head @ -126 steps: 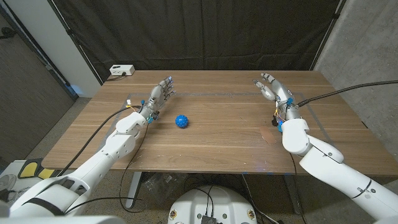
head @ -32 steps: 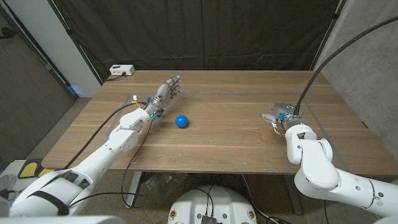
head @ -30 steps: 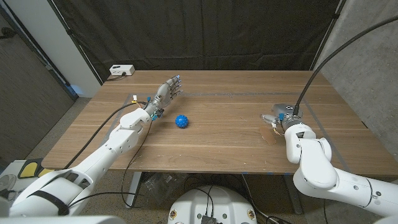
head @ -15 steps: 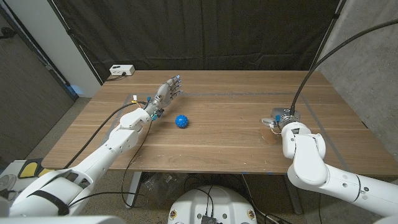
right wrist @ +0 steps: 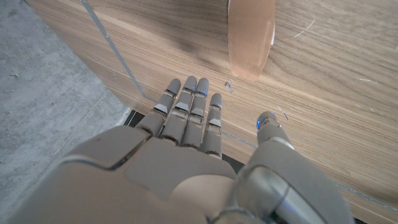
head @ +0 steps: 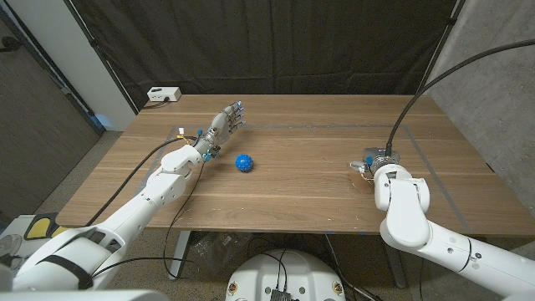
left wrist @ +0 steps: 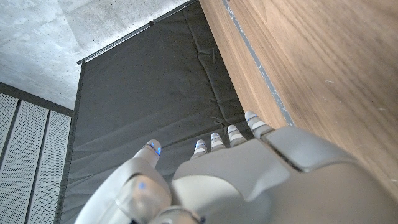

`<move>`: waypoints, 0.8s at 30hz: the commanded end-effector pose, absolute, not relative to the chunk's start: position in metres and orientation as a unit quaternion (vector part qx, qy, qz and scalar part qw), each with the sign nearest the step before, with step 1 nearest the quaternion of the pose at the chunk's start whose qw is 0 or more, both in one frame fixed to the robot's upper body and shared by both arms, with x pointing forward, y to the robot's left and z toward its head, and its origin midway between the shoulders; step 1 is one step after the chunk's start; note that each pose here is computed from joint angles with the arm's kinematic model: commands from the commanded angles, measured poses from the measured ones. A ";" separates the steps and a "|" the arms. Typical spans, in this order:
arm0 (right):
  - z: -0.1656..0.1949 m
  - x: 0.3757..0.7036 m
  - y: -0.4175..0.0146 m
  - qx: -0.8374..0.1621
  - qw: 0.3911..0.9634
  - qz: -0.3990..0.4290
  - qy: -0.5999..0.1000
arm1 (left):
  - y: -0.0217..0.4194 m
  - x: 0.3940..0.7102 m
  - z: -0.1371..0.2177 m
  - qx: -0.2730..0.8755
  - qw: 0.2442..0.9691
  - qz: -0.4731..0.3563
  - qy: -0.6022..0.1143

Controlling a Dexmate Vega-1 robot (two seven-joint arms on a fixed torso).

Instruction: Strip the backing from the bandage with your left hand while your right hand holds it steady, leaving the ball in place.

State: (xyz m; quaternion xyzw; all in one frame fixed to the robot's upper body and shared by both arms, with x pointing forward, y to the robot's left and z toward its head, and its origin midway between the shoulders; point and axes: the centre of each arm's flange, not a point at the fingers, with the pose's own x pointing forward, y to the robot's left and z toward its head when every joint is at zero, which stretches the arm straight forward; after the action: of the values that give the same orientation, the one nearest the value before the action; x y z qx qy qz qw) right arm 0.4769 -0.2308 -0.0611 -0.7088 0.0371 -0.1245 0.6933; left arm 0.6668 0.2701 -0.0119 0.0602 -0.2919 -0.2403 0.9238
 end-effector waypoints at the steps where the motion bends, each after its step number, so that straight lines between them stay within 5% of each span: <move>1: -0.069 0.481 -0.218 -0.707 0.690 -0.153 0.024 | 0.269 0.669 -0.013 0.060 0.925 -0.242 -0.288; 24: -0.081 0.488 -0.201 -0.732 0.652 -0.189 0.059 | 0.272 0.674 -0.012 0.058 0.925 -0.243 -0.287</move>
State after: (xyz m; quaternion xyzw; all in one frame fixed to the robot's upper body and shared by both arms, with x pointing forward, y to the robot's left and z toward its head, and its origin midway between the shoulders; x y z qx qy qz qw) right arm 0.4849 -0.2053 -0.0732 -0.7205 0.0312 -0.1744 0.6704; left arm 0.6718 0.2714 -0.0135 0.0586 -0.2850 -0.2415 0.9258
